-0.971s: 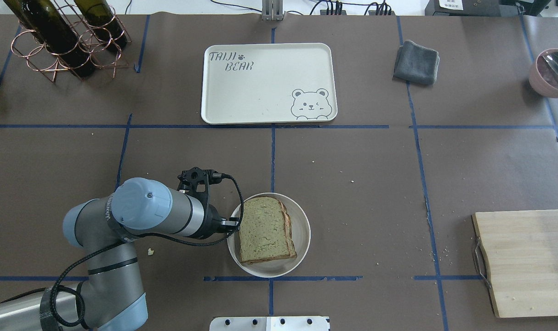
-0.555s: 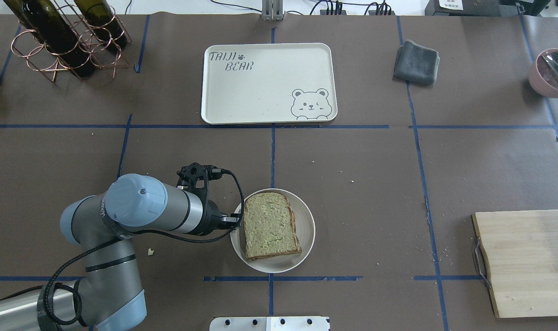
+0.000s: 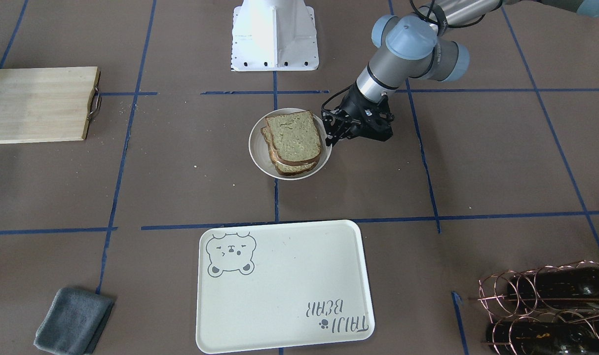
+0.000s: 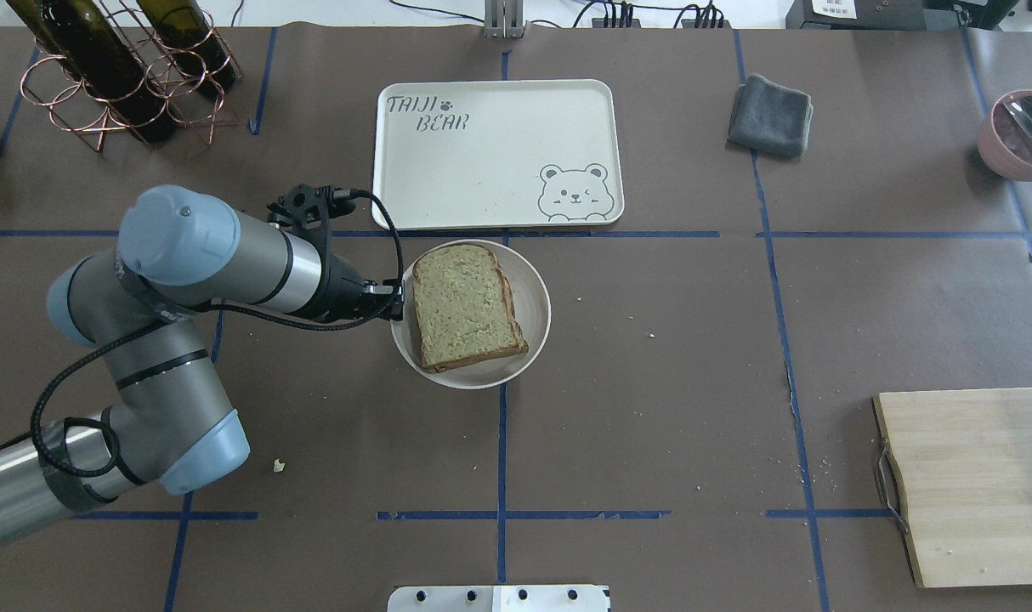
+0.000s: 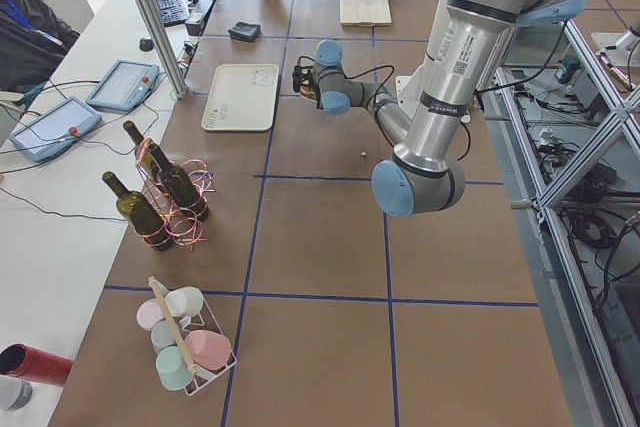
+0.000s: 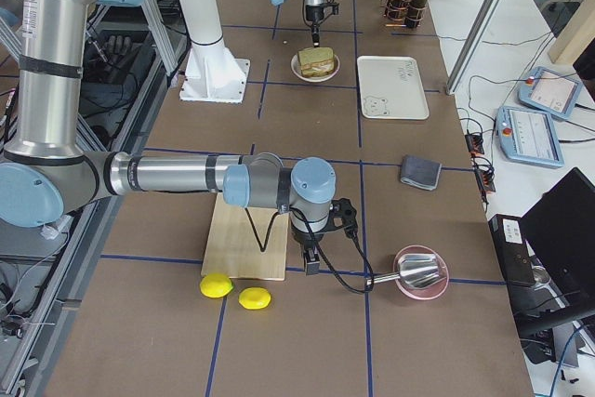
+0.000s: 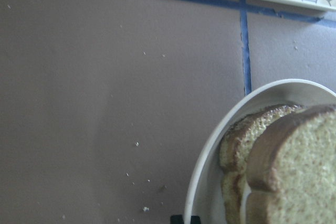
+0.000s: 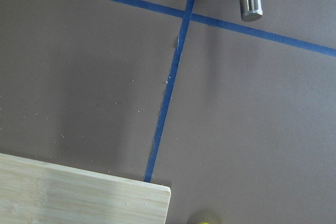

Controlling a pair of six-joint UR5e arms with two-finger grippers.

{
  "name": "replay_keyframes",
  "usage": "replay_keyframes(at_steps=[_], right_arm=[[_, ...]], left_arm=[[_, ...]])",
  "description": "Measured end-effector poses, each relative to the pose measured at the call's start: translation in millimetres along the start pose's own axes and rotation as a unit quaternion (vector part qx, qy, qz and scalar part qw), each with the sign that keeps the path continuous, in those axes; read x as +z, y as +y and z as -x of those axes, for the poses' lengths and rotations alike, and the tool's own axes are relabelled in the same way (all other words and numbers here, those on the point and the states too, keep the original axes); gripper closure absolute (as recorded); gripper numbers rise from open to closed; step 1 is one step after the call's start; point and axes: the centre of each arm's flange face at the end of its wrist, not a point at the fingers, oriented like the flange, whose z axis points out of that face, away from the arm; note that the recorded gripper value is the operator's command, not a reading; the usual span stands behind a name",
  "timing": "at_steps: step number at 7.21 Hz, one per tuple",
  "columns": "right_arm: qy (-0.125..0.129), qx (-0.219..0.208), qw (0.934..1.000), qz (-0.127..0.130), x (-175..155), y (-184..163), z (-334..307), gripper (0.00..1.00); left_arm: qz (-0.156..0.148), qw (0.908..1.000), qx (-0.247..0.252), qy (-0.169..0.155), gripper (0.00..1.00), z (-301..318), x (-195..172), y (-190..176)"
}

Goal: Make sandwich and place on tray
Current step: 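Carry the plate with the left gripper onto the TAIJI BEAR tray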

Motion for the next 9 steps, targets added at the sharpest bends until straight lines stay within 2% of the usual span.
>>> replay_keyframes(at_steps=[2, 5, 7, 8, 9], right_arm=[[0.0, 0.0, 1.0, 0.001, 0.9, 0.2, -0.9, 0.0], [0.0, 0.001, 1.0, 0.0, 0.6, 0.5, -1.1, 0.0], [0.0, 0.0, 1.0, 0.0, 0.4, 0.4, -1.0, 0.0], [0.0, 0.0, 1.0, 0.0, 0.4, 0.3, -1.0, 0.0], [0.0, 0.0, 1.0, 0.0, 0.4, 0.3, -1.0, 0.0]], left_arm=[[-0.02, 0.9996, -0.007, -0.018, 1.0, 2.4, 6.7, -64.5], [-0.02, 0.9985, -0.019, -0.047, 1.0, -22.4, 31.3, -175.5], [-0.019, 0.9974, -0.028, -0.063, 0.99, -50.8, 57.1, -228.4], [-0.019, 0.9972, -0.029, -0.066, 0.84, -56.3, 72.1, -245.5], [-0.019, 0.9971, -0.028, -0.068, 0.62, -55.0, 85.6, -255.8]])
